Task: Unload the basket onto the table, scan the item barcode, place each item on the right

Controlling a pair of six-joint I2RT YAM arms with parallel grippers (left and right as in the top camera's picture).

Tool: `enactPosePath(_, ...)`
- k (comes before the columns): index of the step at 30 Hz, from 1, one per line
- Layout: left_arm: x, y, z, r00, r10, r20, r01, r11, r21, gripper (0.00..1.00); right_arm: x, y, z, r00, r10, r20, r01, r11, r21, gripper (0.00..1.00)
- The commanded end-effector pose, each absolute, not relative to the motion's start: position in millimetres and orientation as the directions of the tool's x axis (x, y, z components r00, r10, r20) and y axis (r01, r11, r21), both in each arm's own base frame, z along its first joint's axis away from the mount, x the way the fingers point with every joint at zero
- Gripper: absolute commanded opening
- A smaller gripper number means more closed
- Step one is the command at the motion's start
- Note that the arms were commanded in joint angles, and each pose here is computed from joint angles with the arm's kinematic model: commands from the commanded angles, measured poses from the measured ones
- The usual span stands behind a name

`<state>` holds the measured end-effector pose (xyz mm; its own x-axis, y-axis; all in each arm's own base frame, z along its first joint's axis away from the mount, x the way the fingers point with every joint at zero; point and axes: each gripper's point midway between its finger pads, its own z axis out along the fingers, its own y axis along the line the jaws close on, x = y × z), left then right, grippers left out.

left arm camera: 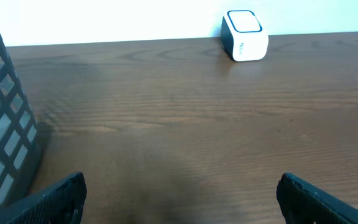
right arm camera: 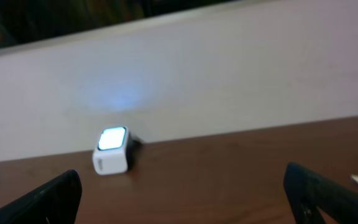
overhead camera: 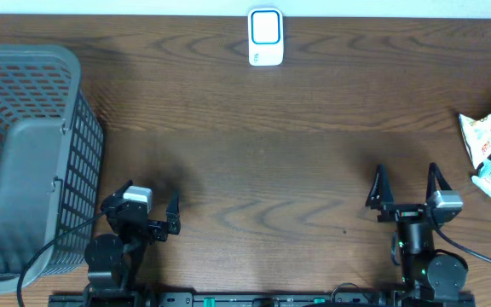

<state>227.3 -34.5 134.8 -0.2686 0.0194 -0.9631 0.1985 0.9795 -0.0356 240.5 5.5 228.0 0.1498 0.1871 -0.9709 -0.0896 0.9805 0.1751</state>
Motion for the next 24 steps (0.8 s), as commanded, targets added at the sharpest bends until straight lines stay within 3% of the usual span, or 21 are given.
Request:
enactPosePath(1,226,-34,124,-0.295,0.031,-0.955,0.2,0.979,-0.03,0.98,245,-4,203,0.112,0.174,-0.978,-0.033,0.985,0.172,0.99)
enactPosePath(10,226,-34,124,-0.295,0.031,-0.955,0.2,0.979,-0.03,0.98,246,-15,156,-0.064,0.189,-0.98,0.067,0.98,0.185,0.99)
enactPosePath(15,226,-34,124,-0.295,0.031,-0.955,0.2,0.979,-0.03,0.98,246,-15,157,-0.063,0.189,-0.98,0.066,0.981,0.185,0.99)
enactPosePath(24,226,-34,124,-0.295,0.031,-0.955,0.2,0.979,-0.03,0.98,246,-13,157,-0.073,0.015,-0.997,0.043,0.999,0.012,0.99)
